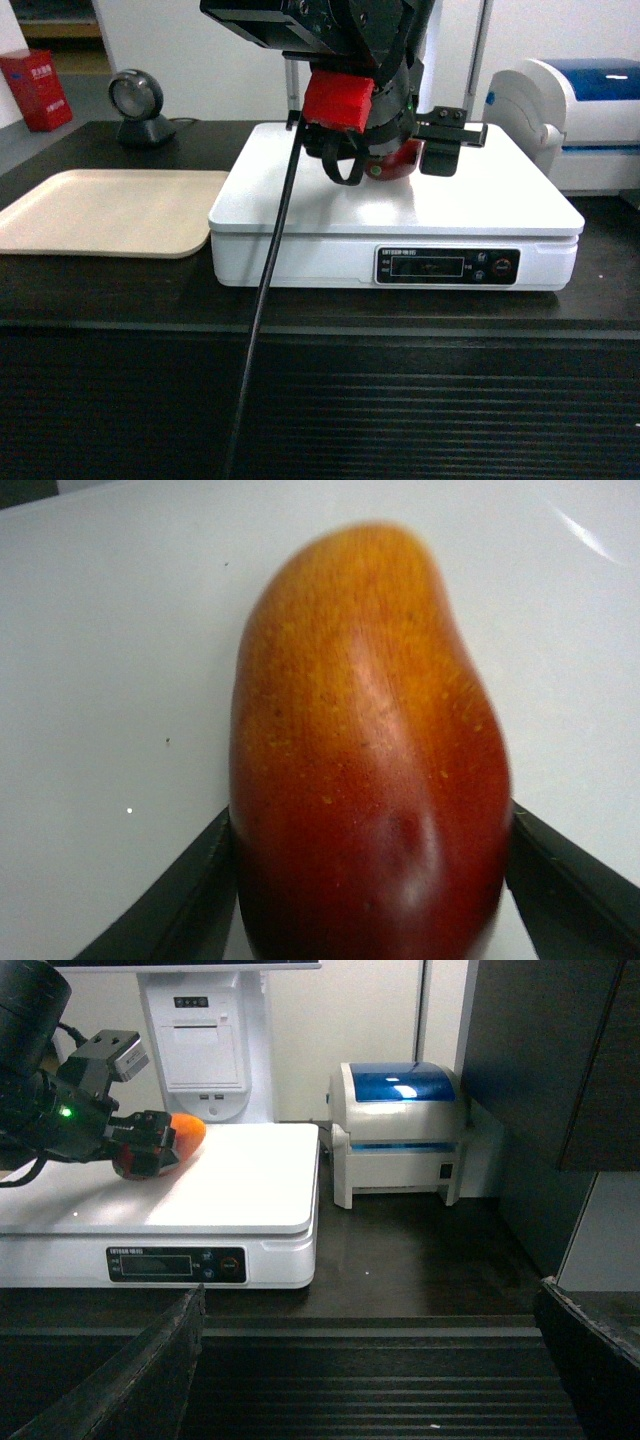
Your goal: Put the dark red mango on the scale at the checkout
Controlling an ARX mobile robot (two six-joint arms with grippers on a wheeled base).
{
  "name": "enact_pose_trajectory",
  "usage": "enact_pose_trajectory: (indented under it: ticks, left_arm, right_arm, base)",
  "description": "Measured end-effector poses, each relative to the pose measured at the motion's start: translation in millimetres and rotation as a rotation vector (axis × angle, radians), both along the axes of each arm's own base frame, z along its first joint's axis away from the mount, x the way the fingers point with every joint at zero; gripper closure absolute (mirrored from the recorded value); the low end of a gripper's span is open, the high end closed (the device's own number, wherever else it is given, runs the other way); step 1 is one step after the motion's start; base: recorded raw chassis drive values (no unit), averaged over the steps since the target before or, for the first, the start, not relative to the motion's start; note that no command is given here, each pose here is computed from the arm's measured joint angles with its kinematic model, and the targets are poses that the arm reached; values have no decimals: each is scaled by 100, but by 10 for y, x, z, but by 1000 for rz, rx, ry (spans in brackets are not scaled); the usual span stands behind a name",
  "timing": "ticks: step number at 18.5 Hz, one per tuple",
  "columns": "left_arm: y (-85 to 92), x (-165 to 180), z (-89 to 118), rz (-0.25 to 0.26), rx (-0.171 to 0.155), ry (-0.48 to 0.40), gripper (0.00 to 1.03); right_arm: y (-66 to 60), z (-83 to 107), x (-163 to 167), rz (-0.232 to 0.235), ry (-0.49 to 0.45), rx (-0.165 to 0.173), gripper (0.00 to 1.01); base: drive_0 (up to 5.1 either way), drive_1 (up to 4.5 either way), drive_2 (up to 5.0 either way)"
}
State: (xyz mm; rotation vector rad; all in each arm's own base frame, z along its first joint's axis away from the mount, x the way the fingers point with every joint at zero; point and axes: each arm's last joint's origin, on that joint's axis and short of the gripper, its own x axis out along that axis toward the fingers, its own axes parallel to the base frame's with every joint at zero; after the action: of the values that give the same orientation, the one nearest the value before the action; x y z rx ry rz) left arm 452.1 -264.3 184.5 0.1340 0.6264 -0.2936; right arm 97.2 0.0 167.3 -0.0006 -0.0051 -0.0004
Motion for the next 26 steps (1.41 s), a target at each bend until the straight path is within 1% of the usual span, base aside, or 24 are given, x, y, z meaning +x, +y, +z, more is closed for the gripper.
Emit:
enact_pose_trajectory:
  ticks: [1, 2, 3, 5, 7, 10, 11, 12, 13, 14, 15, 16, 17, 18, 19, 20, 21, 22, 23, 24, 25, 26]
  left_arm:
    - [-6, 0, 2, -7, -2, -5, 22]
    - [-21, -6, -11, -19, 3, -25, 11]
    - [-25, -16, -30, -40, 13, -31, 3]
    - [-40, -53, -61, -81, 26, -34, 5]
    - [-39, -73, 16, -111, 28, -62, 5]
    - [-30, -102, 195, -135, 1, -91, 5]
    - [-30, -107, 216, -142, -7, -94, 5]
    - [-26, -120, 229, -153, -19, -91, 5]
    - [-1, -142, 261, -167, -49, -96, 5]
    - [43, -168, 340, -173, -84, -112, 5]
    - [117, -197, 464, -175, -143, -148, 5]
    - [273, -255, 669, -157, -191, -195, 5]
    - [538, -343, 960, -124, -241, -271, 5]
    - [813, -437, 1171, -79, -268, -340, 5]
    - [1090, -552, 1295, -29, -274, -390, 5]
    - [1409, -697, 1347, 47, -261, -438, 5]
    - [1603, -818, 1328, 121, -216, -478, 5]
    - [1781, -1008, 1296, 151, -172, -502, 5]
    - [1920, -1287, 1283, 155, -138, -523, 5]
    - [2026, -1533, 1311, 154, -126, -552, 5]
    - [2119, -1819, 1376, 144, -119, -615, 5]
    - [2204, -2062, 1394, 151, -116, -648, 5]
  right_arm:
    - [0, 0, 0, 0, 0, 0, 3]
    - [0, 0, 0, 0, 0, 0, 3]
    - [0, 0, 0, 0, 0, 0, 3]
    - [0, 0, 0, 0, 0, 0, 3]
    - [0, 0, 0, 0, 0, 0, 3]
    - [0, 0, 0, 0, 0, 0, 3]
    - [0, 0, 0, 0, 0, 0, 3]
    - [0, 0, 0, 0, 0, 0, 3]
    - [0, 0, 0, 0, 0, 0, 3]
    - [0, 0, 0, 0, 0, 0, 3]
    - [0, 0, 0, 0, 0, 0, 3]
    - [0, 0, 0, 0, 0, 0, 3]
    - [0, 0, 0, 0, 0, 0, 3]
    - [0, 0, 0, 0, 0, 0, 3]
    - [0, 0, 0, 0, 0, 0, 3]
    - [0, 0, 0, 0, 0, 0, 3]
    - [0, 0, 0, 0, 0, 0, 3]
    - [0, 0, 0, 0, 0, 0, 3]
    - [0, 0, 0, 0, 0, 0, 3]
    - [0, 0, 0, 0, 0, 0, 3]
    - [0, 0, 0, 0, 0, 0, 3]
    - [0, 0, 0, 0, 0, 0, 3]
  base:
    - [0, 0, 0]
    - [0, 0, 0]
    - [0, 0, 0]
    - [0, 0, 0]
    - [0, 0, 0]
    - [0, 0, 0]
    - [0, 0, 0]
    - [0, 0, 0]
    - [0, 0, 0]
    - [0, 0, 0]
    - [0, 0, 0]
    - [0, 0, 0]
    - [0, 0, 0]
    - [0, 0, 0]
    - [0, 0, 0]
    - [0, 0, 0]
    - [0, 0, 0]
    - [0, 0, 0]
    - [0, 0, 0]
    - [0, 0, 0]
    - [0, 0, 0]
    - [0, 0, 0]
